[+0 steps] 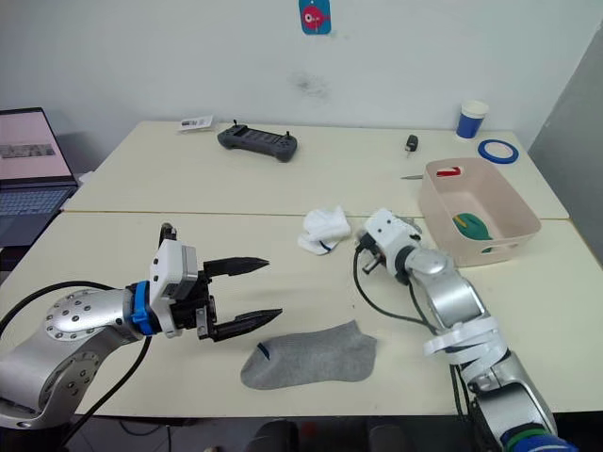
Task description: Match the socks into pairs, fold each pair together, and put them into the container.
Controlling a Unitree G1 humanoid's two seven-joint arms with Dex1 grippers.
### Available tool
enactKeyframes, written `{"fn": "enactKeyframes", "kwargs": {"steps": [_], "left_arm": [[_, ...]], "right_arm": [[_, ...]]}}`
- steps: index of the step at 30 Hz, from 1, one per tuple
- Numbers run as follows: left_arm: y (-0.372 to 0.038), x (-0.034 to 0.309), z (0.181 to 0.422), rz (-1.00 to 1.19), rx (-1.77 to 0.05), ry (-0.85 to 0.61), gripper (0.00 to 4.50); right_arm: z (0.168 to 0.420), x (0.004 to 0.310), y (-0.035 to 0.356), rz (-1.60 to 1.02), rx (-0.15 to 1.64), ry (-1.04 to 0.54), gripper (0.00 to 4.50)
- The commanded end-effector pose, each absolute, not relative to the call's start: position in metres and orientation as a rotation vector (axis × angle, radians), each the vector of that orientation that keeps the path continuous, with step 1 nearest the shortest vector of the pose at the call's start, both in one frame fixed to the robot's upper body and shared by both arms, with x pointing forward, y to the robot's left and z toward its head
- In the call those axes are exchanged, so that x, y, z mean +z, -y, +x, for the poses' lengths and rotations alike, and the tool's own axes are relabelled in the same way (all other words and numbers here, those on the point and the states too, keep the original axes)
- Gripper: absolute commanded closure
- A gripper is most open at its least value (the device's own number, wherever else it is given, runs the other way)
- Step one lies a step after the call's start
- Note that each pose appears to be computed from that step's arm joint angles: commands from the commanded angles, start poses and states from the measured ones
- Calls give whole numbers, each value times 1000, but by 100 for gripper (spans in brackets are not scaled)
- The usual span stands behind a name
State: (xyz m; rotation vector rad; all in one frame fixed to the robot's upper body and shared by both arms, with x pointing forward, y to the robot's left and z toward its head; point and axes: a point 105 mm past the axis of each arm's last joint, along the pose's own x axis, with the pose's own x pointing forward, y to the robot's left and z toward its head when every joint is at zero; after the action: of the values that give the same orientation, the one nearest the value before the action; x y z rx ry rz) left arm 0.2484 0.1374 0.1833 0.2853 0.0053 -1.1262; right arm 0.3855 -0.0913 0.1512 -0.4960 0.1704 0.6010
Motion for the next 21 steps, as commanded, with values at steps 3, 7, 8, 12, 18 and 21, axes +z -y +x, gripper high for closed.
{"fn": "enactKeyframes", "kwargs": {"steps": [3,7,8,12,18,21], "left_arm": [[-142,203,261,266,-1037,89,0],[-149,213,269,239,-989,113,0],[-150,213,270,242,-983,110,0],[-157,216,275,241,-945,110,0],[-168,217,278,242,-909,91,0],[-178,219,279,252,-889,73,0]], "right_arm": [[392,213,92,-548,583,10,447],[389,248,83,-546,607,102,447],[387,253,81,-546,614,115,447],[368,268,54,-482,730,166,447],[337,280,19,-319,882,185,447],[321,280,9,-194,937,161,447]]}}
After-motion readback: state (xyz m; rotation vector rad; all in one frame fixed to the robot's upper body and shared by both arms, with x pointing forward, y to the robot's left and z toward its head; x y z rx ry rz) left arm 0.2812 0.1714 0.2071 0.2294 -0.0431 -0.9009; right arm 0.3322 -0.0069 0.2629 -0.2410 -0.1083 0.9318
